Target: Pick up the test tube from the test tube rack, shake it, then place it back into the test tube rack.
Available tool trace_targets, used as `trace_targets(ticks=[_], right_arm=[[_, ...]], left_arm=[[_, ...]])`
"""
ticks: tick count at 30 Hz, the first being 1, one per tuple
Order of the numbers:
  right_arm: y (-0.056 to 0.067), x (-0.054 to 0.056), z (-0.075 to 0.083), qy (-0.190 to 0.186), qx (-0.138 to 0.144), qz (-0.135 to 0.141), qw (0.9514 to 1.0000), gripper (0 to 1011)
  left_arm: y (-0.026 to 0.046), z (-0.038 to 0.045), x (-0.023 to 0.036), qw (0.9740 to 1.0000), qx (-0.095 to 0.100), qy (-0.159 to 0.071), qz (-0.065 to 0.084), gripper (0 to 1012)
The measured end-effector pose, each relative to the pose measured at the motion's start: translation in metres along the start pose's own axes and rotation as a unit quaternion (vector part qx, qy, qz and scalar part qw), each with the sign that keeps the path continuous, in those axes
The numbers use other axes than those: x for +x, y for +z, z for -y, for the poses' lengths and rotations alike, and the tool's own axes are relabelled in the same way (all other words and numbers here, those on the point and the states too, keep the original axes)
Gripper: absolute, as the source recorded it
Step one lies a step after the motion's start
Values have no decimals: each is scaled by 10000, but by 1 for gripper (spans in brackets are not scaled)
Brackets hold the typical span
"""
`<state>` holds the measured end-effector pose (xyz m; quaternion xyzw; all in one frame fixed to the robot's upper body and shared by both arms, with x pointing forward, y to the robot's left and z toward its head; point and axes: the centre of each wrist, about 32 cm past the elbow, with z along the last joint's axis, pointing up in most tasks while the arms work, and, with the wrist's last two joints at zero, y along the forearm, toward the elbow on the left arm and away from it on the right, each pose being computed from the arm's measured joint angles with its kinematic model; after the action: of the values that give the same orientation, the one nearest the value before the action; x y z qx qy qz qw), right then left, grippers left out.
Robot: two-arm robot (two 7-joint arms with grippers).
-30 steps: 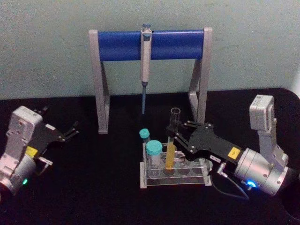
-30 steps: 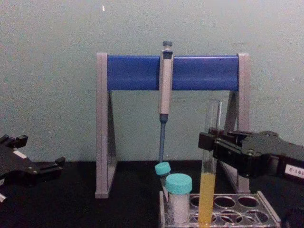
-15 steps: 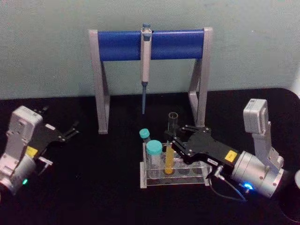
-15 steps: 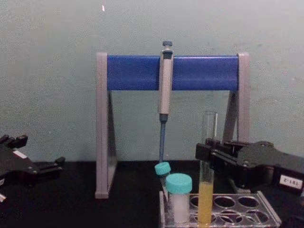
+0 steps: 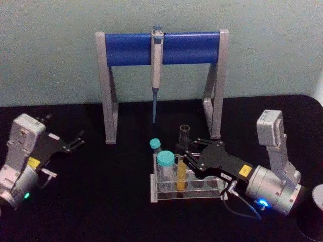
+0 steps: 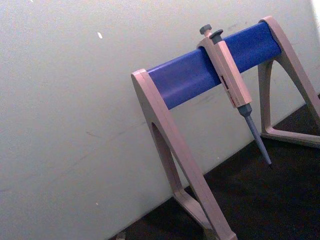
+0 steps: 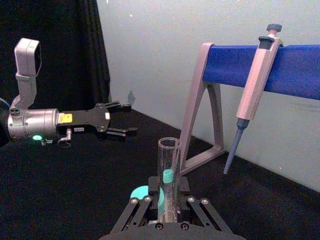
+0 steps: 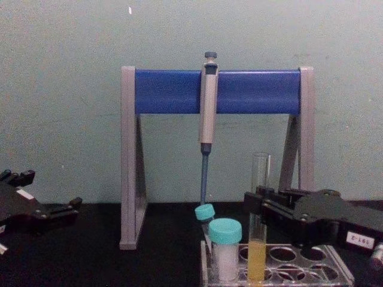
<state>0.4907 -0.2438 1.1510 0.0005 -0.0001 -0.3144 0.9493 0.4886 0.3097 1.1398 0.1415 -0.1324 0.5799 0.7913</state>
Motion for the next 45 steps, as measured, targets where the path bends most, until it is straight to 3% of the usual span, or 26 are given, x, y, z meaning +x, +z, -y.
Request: trace_targets(ticks=[38, 45], right_arm=[[-66, -20, -17, -76, -99, -71, 9999, 234], [-67, -20, -15, -75, -105, -69, 9999, 390]], left_arm=[[0, 0, 0, 10000, 0, 0, 0, 1001], [0, 0, 0, 10000, 0, 0, 0, 1001]])
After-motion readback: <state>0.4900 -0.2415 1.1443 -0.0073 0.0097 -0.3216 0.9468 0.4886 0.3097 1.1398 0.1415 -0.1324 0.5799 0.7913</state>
